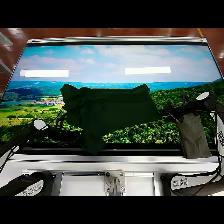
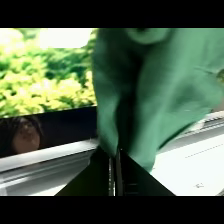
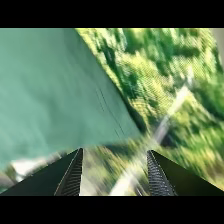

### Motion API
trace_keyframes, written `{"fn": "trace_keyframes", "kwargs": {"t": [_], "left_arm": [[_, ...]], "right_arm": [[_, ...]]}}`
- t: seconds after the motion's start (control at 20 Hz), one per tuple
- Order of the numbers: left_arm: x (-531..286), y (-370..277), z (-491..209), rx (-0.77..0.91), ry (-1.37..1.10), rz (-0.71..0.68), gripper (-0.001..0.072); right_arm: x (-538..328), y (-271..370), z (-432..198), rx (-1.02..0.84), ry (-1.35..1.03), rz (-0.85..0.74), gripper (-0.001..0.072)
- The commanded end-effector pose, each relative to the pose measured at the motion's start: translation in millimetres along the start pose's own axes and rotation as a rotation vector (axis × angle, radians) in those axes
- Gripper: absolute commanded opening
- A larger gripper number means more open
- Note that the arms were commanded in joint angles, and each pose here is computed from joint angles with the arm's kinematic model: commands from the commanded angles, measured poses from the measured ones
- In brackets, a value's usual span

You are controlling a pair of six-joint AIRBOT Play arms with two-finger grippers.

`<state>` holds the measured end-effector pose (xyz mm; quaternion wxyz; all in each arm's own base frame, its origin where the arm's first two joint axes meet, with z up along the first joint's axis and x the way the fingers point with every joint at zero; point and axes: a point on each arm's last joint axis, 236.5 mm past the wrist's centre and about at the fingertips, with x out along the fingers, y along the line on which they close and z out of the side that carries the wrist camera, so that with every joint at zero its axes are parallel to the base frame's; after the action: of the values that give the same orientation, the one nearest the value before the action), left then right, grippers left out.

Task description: Fold the shirts.

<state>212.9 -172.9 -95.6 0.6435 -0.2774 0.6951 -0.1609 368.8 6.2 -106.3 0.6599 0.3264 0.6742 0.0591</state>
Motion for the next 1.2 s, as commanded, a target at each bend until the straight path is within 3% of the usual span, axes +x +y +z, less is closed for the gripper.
{"fn": "trace_keyframes", "kwargs": {"t": [0.0,0.25,0.3,0.35,0.4,0.6,0.7,0.8,1.0,1.15], "left_arm": [[-12,-12,4,-0.007,-0.049,-0.024,0.0040],[-21,-21,11,0.004,-0.085,-0.038,0.0040],[-24,-25,15,0.015,-0.097,-0.042,0.0040],[-29,-28,20,0.030,-0.112,-0.040,0.0040],[-35,-30,27,0.061,-0.133,-0.023,0.0039],[-111,-38,76,0.218,-0.296,0.157,0.0038],[-206,-65,106,0.327,-0.508,0.282,0.0038],[-338,-131,112,0.451,-0.848,0.306,0.0039],[-591,-259,-15,0.669,-1.584,0.189,0.0039],[-661,-282,-119,0.745,-1.845,0.111,0.0039]], "right_arm": [[10,5,22,0.051,-0.083,0.018,0.0529],[47,13,9,0.028,-0.004,-0.001,0.0520],[49,17,10,0.018,-0.013,-0.001,0.0379],[48,23,13,0.019,-0.027,0.014,0.0139],[42,32,16,0.012,-0.048,0.039,0.0064],[-30,95,33,-0.240,-0.221,0.150,0.0064],[-117,169,37,-0.523,-0.425,0.238,0.0064],[-225,239,25,-0.700,-0.693,0.285,0.0064],[-459,331,-73,-0.953,-1.376,0.239,0.0064],[-536,342,-162,-0.998,-1.623,0.201,0.0064]]}}
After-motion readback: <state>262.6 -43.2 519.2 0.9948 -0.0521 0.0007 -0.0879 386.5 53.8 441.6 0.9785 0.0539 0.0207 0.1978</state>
